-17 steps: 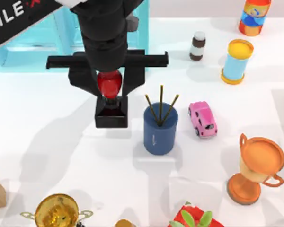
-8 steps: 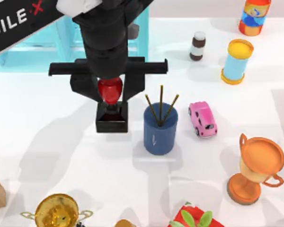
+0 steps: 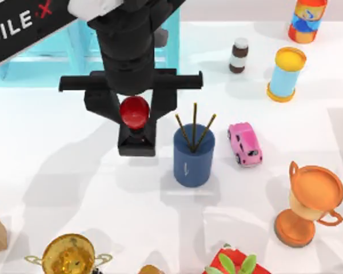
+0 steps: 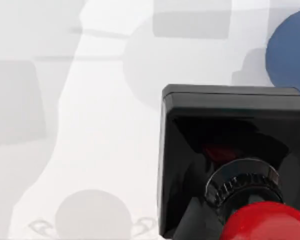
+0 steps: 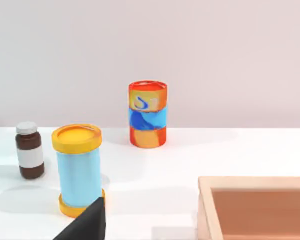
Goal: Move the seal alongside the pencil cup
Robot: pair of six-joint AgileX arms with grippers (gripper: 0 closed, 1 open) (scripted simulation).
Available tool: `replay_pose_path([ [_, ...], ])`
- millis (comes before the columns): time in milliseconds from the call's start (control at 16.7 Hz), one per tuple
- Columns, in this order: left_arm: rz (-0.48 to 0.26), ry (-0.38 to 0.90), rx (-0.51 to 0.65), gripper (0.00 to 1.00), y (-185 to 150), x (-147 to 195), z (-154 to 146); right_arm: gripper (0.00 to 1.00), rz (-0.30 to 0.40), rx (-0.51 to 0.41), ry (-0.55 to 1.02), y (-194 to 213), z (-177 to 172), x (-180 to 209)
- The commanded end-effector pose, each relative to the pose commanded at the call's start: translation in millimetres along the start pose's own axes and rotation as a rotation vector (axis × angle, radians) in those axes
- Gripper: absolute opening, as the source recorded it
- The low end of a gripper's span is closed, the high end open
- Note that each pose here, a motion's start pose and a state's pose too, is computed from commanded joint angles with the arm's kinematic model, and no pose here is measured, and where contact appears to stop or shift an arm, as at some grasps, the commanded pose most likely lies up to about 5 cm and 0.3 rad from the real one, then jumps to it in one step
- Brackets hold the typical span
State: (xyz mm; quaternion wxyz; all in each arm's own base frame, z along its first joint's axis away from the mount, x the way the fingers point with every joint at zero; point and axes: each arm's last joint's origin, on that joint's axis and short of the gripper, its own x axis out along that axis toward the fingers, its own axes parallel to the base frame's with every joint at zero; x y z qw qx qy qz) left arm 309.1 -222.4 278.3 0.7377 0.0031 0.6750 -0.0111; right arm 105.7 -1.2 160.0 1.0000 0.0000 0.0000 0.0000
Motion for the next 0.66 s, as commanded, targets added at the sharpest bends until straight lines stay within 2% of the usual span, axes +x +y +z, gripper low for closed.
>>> replay_pose_path([
  [300, 0.000, 0.000, 0.000, 0.98, 0.0, 0.0, 0.0, 1.00, 0.000, 0.000, 0.000, 0.0, 0.0, 0.0],
  [660, 0.000, 0.000, 0.000, 1.00, 0.0, 0.0, 0.0, 1.00, 0.000, 0.000, 0.000, 0.0, 0.0, 0.0],
])
